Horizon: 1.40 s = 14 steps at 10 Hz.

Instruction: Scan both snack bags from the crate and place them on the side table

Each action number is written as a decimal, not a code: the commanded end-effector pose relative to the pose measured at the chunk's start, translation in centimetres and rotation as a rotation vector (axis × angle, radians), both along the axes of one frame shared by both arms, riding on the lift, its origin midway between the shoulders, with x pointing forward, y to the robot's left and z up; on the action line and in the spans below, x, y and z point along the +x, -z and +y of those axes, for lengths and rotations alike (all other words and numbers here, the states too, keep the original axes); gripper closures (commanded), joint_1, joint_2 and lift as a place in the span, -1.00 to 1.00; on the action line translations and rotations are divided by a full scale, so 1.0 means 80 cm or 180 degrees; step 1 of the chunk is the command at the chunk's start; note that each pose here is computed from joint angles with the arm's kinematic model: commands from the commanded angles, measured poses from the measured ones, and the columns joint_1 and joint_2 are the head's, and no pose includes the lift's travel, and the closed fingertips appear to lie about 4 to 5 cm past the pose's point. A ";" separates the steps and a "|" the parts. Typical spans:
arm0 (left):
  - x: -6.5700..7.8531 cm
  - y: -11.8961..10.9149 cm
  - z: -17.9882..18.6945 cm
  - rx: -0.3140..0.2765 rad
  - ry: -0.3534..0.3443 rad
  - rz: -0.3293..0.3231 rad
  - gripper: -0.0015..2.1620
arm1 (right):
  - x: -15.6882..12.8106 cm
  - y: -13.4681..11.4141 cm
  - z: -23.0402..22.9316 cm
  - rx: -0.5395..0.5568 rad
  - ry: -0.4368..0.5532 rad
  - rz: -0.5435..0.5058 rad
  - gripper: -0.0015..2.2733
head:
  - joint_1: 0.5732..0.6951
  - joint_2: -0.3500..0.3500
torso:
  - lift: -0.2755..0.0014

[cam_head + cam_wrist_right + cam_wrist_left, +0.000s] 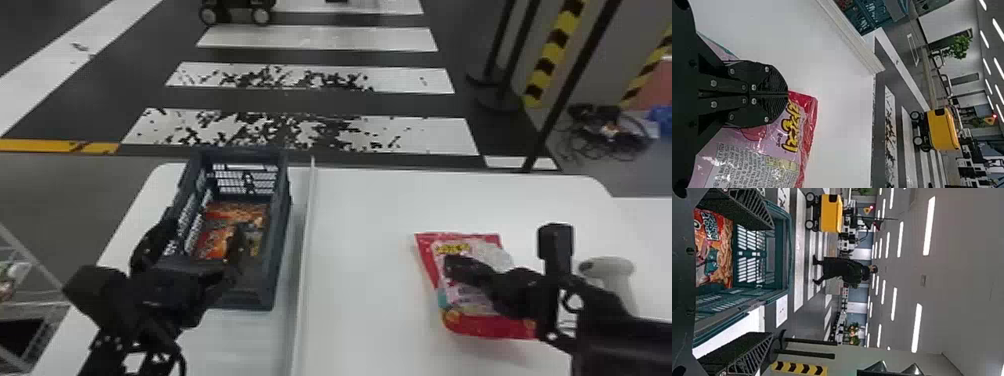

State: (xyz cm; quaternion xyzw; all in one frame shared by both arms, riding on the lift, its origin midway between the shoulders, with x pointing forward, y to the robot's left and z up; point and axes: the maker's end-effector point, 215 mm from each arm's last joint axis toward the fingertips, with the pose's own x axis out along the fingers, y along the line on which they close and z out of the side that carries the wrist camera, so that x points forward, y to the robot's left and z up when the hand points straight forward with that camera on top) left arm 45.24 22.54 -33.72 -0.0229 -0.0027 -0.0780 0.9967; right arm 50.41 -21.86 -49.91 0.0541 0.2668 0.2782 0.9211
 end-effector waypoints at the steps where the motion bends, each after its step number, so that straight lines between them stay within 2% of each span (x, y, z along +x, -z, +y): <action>1: 0.000 0.000 0.000 0.0001 0.0002 0.0005 -0.97 | -0.001 0.001 -0.006 0.0007 0.0002 -0.0015 0.96 | 1.00 0.02 | 0.28; 5: -0.001 -0.001 -0.001 0.0001 0.0004 0.0005 -0.97 | -0.006 0.003 -0.051 -0.0063 0.0052 -0.0028 0.96 | 1.00 -0.04 | 0.28; 8: -0.002 -0.002 -0.002 0.0001 0.0008 0.0015 -0.97 | -0.009 0.004 -0.068 -0.0118 -0.0019 -0.0054 0.96 | 1.00 -0.13 | 0.28; 10: -0.002 -0.001 -0.003 0.0008 0.0015 0.0030 -0.97 | -0.017 -0.001 -0.069 -0.0036 -0.0068 -0.0064 0.96 | 1.00 -0.16 | 0.28; 11: -0.001 -0.001 -0.003 0.0014 0.0016 0.0040 -0.97 | -0.022 -0.007 -0.066 0.0008 -0.0064 -0.0088 0.95 | 1.00 -0.17 | 0.28; 14: 0.000 0.003 -0.004 0.0027 0.0023 0.0074 -0.97 | -0.037 -0.054 -0.052 0.0331 -0.0033 -0.0202 0.96 | 1.00 -0.15 | 0.28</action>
